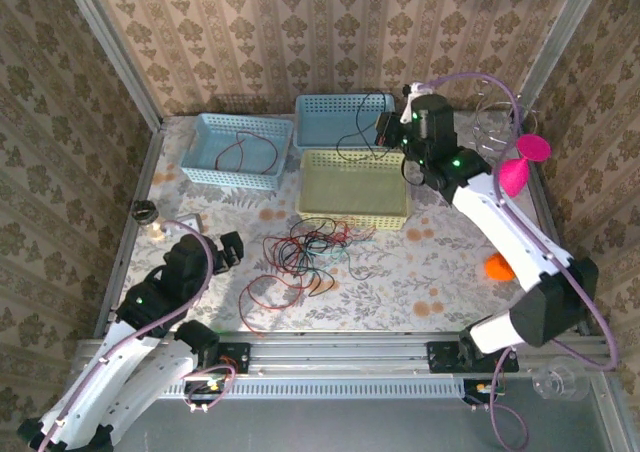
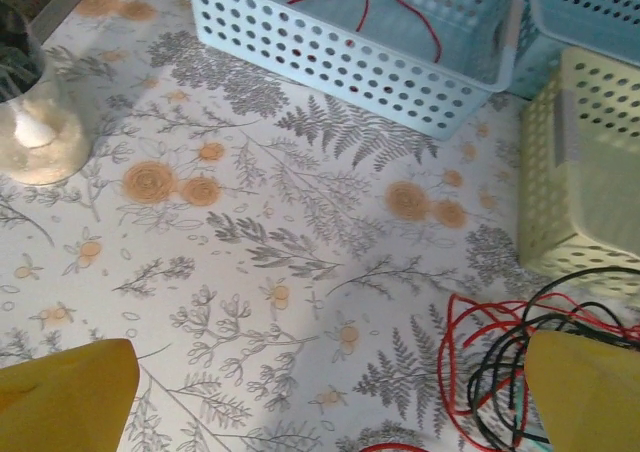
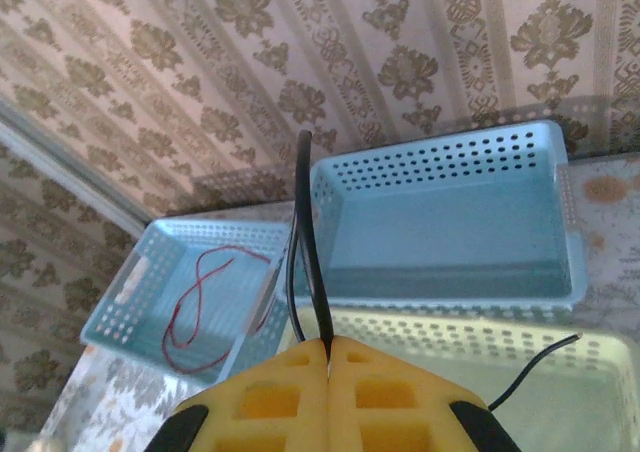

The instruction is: Untangle the cables

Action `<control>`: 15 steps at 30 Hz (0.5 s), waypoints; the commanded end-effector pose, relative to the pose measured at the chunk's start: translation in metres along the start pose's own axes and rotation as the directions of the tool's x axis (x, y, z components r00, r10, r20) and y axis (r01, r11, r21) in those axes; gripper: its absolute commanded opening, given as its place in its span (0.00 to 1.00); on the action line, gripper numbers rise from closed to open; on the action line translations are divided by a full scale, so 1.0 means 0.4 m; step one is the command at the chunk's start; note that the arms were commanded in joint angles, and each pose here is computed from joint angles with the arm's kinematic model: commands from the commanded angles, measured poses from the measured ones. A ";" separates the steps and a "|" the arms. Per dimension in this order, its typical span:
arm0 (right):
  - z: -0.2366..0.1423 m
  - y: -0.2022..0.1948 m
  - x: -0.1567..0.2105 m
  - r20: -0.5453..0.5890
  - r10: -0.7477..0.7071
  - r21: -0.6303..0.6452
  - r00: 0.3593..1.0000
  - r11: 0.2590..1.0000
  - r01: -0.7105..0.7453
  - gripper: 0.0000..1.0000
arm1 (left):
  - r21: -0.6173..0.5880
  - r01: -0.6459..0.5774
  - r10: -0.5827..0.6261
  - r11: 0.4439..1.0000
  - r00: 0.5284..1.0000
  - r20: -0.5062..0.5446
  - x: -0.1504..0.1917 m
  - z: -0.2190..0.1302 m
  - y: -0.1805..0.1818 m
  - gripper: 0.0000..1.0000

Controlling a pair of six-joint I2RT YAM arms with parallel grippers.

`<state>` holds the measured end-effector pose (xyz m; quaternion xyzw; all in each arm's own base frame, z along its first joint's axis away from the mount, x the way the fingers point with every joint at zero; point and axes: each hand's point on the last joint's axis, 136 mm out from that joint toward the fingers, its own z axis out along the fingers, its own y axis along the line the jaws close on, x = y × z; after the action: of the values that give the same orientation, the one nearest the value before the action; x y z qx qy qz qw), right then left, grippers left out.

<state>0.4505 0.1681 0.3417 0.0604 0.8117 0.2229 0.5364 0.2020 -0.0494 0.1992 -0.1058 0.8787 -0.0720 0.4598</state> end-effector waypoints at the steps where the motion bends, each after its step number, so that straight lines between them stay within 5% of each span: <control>1: 0.055 0.015 -0.076 0.094 0.048 -0.060 0.994 0.997 -0.042 0.00 | -0.043 -0.010 0.010 0.999 1.000 0.004 -0.002 -0.011 0.026 1.00; 14: 0.380 -0.079 -0.040 0.010 0.077 0.028 0.997 0.997 -0.077 0.00 | 0.087 0.016 -0.010 0.996 0.998 -0.062 0.027 -0.005 -0.033 1.00; 15: 0.399 -0.094 -0.030 -0.013 0.090 0.049 0.996 0.995 -0.090 0.13 | 0.092 0.015 -0.009 0.996 0.998 -0.063 0.028 -0.005 -0.035 1.00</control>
<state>0.5886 0.1819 0.2973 0.0897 0.8076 0.2271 0.5368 0.1964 -0.0611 0.1920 -0.0873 0.8903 -0.0985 0.4360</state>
